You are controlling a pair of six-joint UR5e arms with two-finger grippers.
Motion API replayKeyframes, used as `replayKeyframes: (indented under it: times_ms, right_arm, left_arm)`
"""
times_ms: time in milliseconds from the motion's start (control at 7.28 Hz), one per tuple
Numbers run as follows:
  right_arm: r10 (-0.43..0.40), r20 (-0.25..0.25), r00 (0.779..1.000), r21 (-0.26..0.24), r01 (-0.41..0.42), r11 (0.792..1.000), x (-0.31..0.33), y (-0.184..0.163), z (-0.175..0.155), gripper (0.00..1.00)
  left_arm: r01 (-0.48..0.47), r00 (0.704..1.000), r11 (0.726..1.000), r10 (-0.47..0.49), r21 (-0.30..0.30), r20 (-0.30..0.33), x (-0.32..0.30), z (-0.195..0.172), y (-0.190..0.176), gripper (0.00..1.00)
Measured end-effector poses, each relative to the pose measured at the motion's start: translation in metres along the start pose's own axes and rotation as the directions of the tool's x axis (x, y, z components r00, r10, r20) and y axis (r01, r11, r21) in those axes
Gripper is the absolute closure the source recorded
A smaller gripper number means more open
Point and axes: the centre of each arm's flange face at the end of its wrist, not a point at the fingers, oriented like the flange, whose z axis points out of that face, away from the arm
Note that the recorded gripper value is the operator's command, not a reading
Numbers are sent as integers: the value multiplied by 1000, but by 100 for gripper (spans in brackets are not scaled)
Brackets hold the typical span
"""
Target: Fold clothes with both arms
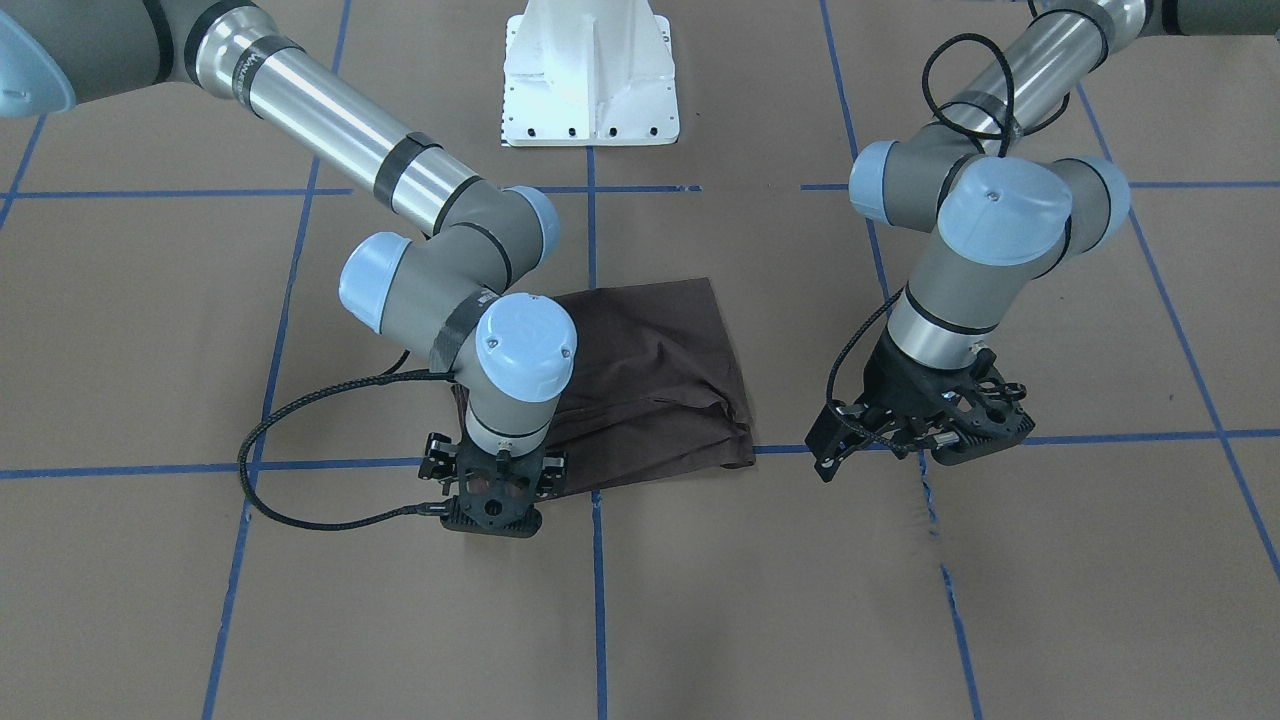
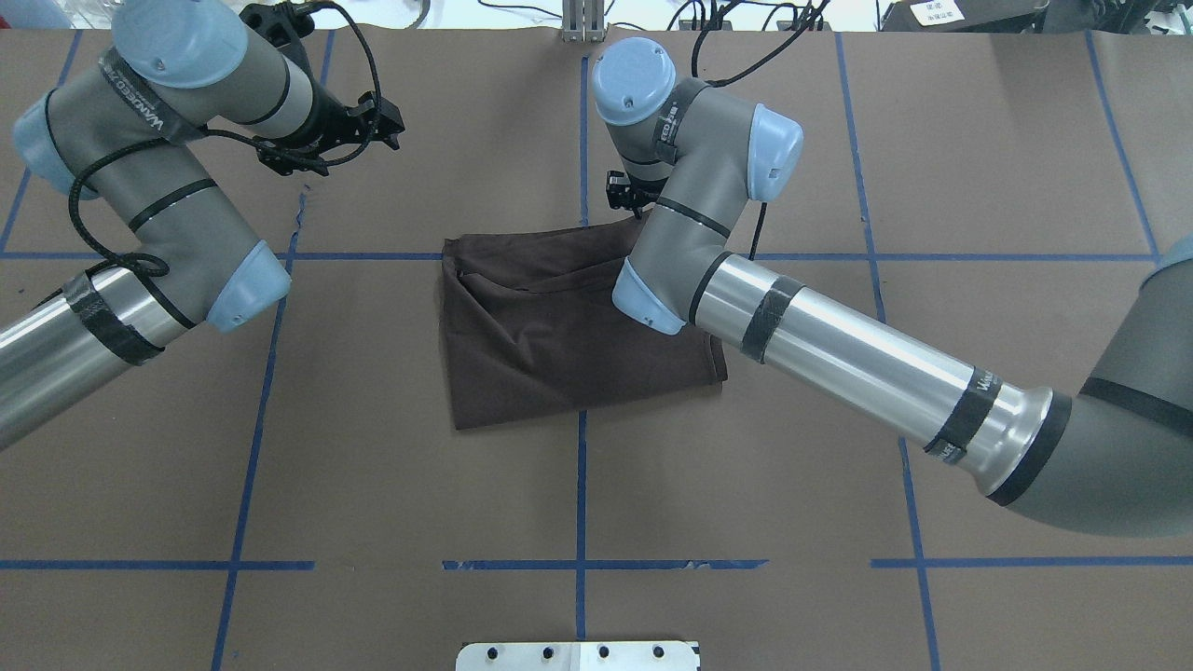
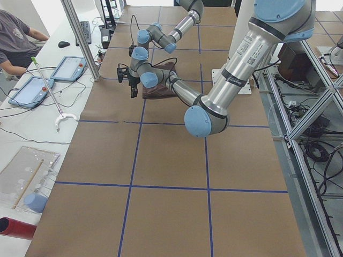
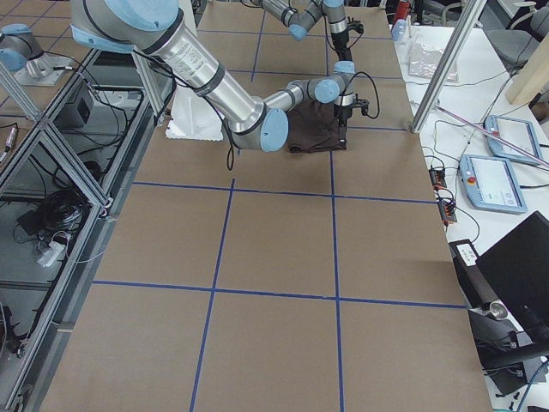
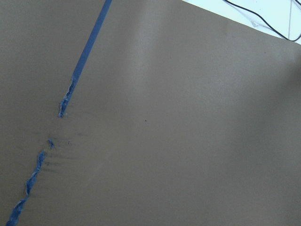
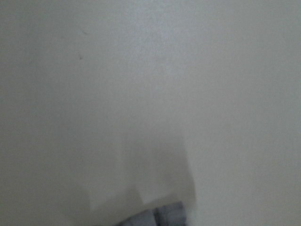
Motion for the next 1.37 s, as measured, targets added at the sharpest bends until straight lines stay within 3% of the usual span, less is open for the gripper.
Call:
replayKeyframes:
  times_ms: [137,412,687,824,962,1236,1374]
  right_arm:
    - [-14,12,1000,12,14,1000,16,-24,-9,0]
    - [-34,89,995,-11,35,999,73,-69,-45,0]
    - [-83,142,986,-37,89,995,194,-82,-79,0]
    - [-126,142,982,-43,133,990,264,-79,-95,0]
    - [-161,149,976,-52,170,984,341,-71,-105,0]
    - [-221,216,951,-84,244,966,516,-31,-99,0]
    - [-226,233,946,-103,255,961,596,-4,-86,0]
  left_arm:
    - [-1,1000,1000,1,-5,-4,-2,-3,-2,0]
    - [-60,998,998,60,-18,-25,-28,-24,-16,0]
    - [-236,972,972,236,-7,-4,-107,-57,-46,0]
    - [-355,935,935,354,-4,29,-164,-76,-71,0]
    - [-487,870,873,486,-9,80,-229,-99,-98,0]
    - [-712,676,695,716,-95,173,-356,-150,-138,0]
    - [-754,624,643,765,-135,161,-398,-168,-143,0]
